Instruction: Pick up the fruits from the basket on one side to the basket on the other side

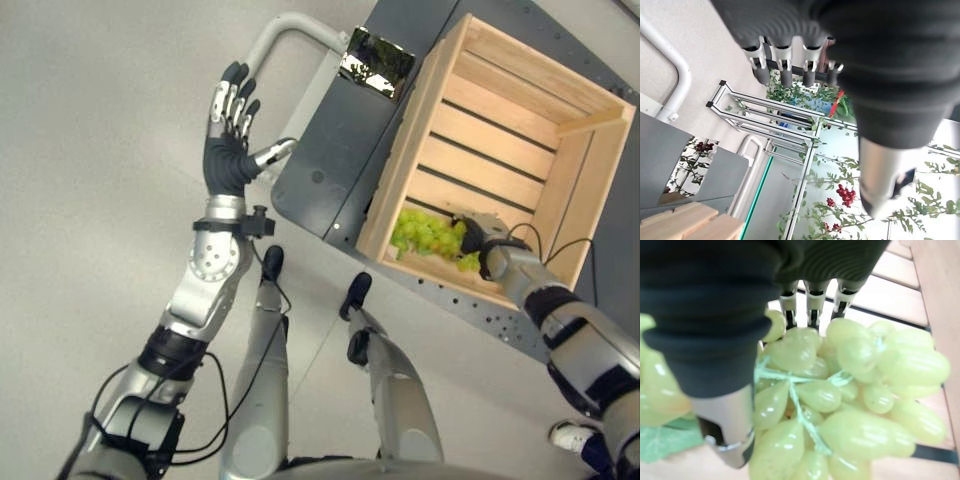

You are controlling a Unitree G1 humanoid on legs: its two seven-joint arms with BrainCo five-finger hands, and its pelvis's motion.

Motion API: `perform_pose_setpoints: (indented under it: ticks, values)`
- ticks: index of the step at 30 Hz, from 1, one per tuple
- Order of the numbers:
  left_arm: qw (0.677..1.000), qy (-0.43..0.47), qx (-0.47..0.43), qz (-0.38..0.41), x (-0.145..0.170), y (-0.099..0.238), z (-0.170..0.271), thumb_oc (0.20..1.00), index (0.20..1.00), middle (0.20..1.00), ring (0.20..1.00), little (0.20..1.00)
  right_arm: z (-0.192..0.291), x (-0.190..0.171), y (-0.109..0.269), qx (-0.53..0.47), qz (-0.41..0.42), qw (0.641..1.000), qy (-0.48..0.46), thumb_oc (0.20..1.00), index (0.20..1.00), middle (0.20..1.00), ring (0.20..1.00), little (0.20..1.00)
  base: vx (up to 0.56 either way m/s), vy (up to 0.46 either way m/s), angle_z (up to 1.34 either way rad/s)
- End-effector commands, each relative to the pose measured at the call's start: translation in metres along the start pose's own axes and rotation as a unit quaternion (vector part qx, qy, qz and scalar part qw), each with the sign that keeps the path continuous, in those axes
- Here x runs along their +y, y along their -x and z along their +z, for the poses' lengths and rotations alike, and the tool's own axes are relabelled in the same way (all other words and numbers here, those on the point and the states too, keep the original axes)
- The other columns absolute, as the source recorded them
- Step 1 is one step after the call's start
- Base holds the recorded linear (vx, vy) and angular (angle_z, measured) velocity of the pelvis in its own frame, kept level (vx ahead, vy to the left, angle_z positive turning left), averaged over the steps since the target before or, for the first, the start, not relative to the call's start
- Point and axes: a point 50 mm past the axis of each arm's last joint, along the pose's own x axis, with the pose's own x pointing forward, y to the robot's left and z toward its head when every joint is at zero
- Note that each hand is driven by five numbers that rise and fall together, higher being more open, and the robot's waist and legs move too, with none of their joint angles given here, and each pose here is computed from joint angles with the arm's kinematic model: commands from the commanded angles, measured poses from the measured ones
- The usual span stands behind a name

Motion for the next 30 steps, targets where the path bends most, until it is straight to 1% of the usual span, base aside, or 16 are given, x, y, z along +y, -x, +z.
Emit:
perform_pose_setpoints:
  ticks: [1, 5, 9, 10, 14, 16, 21, 26, 30]
  values:
    - [0.997, 0.006, -0.074, -0.011, -0.010, -0.007, 0.024, 1.000, 1.000, 1.000, 1.000, 1.000, 0.038, 0.034, 0.001, -0.043, 0.062, 0.997, -0.008, 1.000, 1.000, 1.000, 1.000, 1.000, 0.00, 0.000, 0.00]
    - [0.997, 0.008, -0.075, -0.012, -0.012, -0.008, 0.024, 1.000, 1.000, 1.000, 1.000, 1.000, 0.039, 0.035, 0.000, -0.034, 0.070, 0.997, -0.007, 1.000, 1.000, 1.000, 1.000, 1.000, 0.00, 0.000, 0.00]
    - [0.997, 0.014, -0.074, -0.015, -0.015, -0.008, 0.024, 1.000, 1.000, 1.000, 1.000, 1.000, 0.029, 0.036, -0.001, -0.005, 0.079, 0.997, 0.006, 1.000, 1.000, 1.000, 1.000, 1.000, 0.00, 0.000, 0.00]
    - [0.997, 0.014, -0.076, -0.018, -0.016, -0.008, 0.025, 1.000, 1.000, 1.000, 1.000, 1.000, 0.020, 0.036, 0.000, 0.011, 0.087, 0.996, 0.031, 1.000, 1.000, 1.000, 1.000, 1.000, -0.02, 0.007, 0.03]
    - [0.997, 0.014, -0.079, -0.021, -0.018, -0.009, 0.026, 1.000, 1.000, 1.000, 1.000, 1.000, 0.010, 0.038, 0.001, 0.036, 0.099, 0.993, 0.046, 1.000, 1.000, 1.000, 1.000, 1.000, -0.01, 0.008, 0.03]
    - [0.996, 0.011, -0.087, -0.029, -0.020, -0.011, 0.030, 1.000, 1.000, 1.000, 1.000, 1.000, -0.001, 0.040, 0.003, 0.064, 0.113, 0.990, 0.060, 1.000, 1.000, 1.000, 1.000, 1.000, -0.02, -0.003, 0.06]
    - [0.995, 0.013, -0.096, -0.034, -0.022, -0.010, 0.034, 1.000, 1.000, 1.000, 1.000, 1.000, -0.013, 0.032, 0.002, 0.089, 0.104, 0.989, 0.050, 1.000, 1.000, 1.000, 1.000, 1.000, -0.01, -0.006, 0.07]
    - [0.995, 0.009, -0.093, -0.027, -0.020, -0.009, 0.034, 1.000, 1.000, 1.000, 1.000, 1.000, -0.021, 0.007, -0.003, 0.103, 0.073, 0.991, 0.040, 1.000, 1.000, 1.000, 1.000, 1.000, -0.01, 0.036, 0.11]
    - [0.995, 0.013, -0.097, -0.023, -0.020, -0.009, 0.037, 1.000, 1.000, 1.000, 1.000, 1.000, -0.025, -0.004, -0.004, 0.113, 0.055, 0.992, 0.018, 1.000, 1.000, 1.000, 1.000, 1.000, 0.01, 0.025, 0.08]
